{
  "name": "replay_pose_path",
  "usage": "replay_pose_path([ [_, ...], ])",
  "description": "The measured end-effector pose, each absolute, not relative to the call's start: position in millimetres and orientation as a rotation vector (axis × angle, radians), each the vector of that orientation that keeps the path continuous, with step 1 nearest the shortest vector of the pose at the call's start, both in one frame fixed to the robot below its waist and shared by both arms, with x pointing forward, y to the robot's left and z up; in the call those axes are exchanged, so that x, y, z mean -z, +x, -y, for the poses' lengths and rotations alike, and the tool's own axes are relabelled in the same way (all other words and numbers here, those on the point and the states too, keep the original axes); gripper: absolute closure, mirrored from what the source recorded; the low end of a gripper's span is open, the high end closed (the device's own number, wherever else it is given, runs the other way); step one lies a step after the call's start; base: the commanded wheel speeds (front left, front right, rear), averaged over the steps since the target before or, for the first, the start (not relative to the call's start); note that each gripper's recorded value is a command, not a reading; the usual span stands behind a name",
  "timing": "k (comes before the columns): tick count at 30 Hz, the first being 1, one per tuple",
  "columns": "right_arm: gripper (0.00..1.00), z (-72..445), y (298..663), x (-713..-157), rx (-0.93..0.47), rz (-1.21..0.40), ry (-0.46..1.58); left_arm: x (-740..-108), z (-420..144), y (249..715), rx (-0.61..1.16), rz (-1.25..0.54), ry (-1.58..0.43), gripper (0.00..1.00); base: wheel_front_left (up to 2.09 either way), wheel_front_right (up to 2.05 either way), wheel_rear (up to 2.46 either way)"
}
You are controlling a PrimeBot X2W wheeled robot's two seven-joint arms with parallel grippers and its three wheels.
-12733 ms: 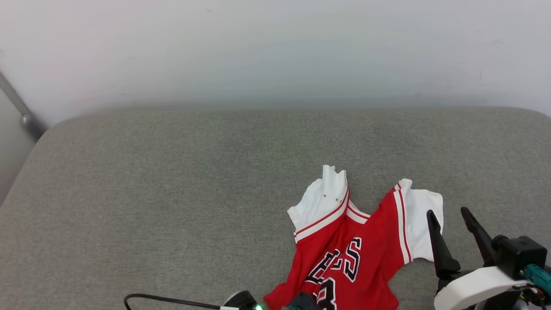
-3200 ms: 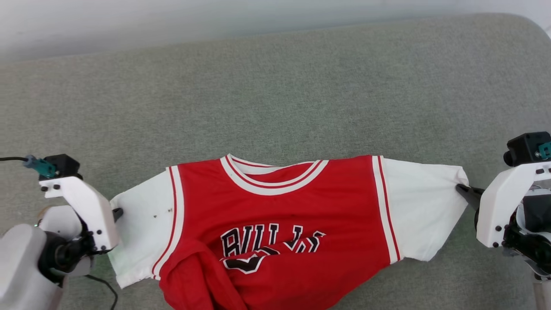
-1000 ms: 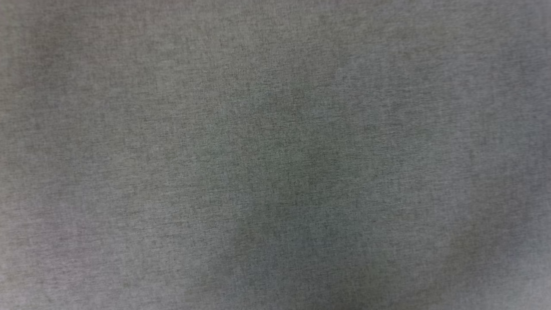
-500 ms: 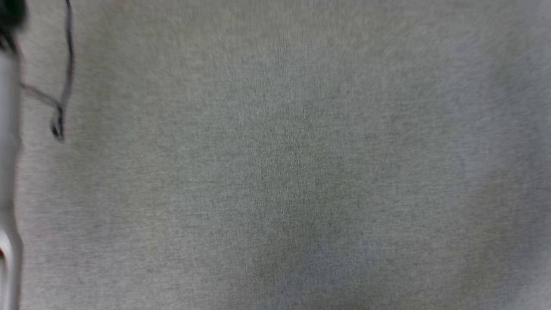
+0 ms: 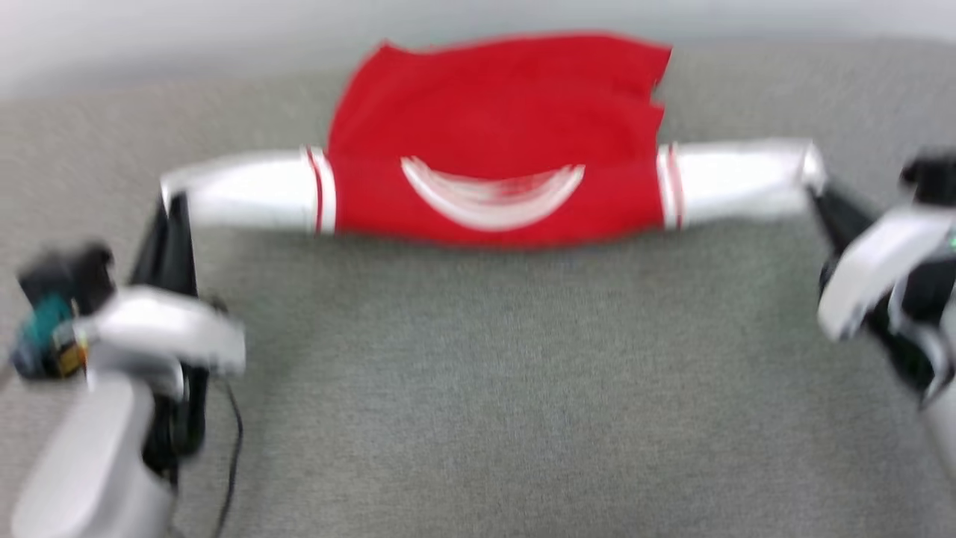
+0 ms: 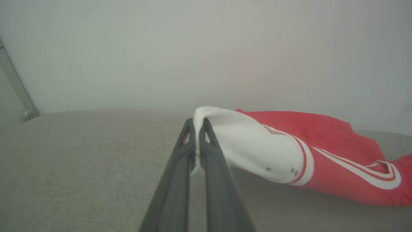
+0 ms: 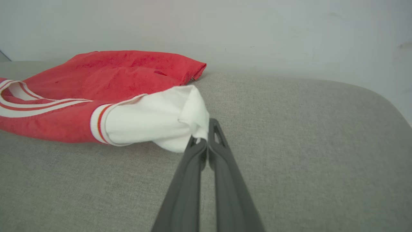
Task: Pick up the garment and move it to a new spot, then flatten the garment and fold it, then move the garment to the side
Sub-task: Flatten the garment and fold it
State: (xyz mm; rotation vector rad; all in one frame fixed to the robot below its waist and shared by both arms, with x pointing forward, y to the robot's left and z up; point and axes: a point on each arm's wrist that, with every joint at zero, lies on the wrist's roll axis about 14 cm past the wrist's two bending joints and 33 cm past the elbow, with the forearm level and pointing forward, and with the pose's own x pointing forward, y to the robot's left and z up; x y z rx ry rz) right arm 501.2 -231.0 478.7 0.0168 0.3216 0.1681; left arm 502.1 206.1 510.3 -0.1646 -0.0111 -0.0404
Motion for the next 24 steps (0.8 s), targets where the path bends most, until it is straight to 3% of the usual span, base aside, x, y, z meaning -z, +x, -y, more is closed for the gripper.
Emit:
replay_pose_path([
  [16,1.00,218,329,-423,-0.151,-0.560,0.122,-446,-218,326,-0.052,-0.317,-0.186,1.00,0.00,0.00,0.00],
  [24,1.00,222,262,-397,-0.072,-0.693,0.159,-424,-223,274,-0.090,-0.426,-0.179,1.00,0.00,0.00,0.00],
])
